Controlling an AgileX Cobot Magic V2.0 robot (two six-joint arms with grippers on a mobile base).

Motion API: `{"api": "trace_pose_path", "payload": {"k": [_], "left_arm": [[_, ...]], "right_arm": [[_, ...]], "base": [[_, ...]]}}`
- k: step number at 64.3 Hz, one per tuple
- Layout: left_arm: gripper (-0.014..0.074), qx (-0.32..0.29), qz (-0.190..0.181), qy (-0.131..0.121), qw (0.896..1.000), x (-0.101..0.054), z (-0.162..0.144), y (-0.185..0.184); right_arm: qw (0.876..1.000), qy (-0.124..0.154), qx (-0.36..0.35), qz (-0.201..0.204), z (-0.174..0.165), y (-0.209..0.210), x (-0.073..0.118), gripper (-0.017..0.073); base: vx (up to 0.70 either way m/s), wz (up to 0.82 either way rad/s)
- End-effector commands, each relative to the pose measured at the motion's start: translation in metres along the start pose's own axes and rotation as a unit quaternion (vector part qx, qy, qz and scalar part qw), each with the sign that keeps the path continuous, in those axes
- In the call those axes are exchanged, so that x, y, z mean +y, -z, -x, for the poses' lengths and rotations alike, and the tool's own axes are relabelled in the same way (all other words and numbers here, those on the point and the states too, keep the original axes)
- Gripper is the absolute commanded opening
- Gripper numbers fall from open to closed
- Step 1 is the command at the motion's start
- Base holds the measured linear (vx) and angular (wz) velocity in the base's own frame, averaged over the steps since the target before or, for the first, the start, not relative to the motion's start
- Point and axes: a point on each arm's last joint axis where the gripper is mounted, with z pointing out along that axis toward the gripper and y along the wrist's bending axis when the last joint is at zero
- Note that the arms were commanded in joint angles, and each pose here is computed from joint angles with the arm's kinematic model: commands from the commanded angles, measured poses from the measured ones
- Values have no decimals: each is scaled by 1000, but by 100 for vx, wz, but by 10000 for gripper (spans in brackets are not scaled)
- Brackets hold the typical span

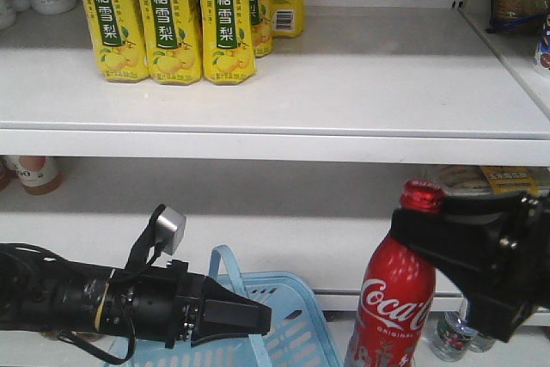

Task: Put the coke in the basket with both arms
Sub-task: 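Lower the held bottle with the right gripper over the basket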

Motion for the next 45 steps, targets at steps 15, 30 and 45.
{"api": "trace_pose_path", "payload": {"k": [15,30,45], "left_arm": [[-6,2,-104,-23,994,-31,0,4],[-6,2,-104,-23,994,-31,0,4],[-6,2,-104,-23,994,-31,0,4]], "right_arm": [[992,-121,-13,-26,-32,-44,-41,-5],[989,-148,26,15,-48,-79,-60,-5],[981,-171,85,35,-71,-102,-74,-5]], "base": [[0,0],[0,0],[0,0]]}}
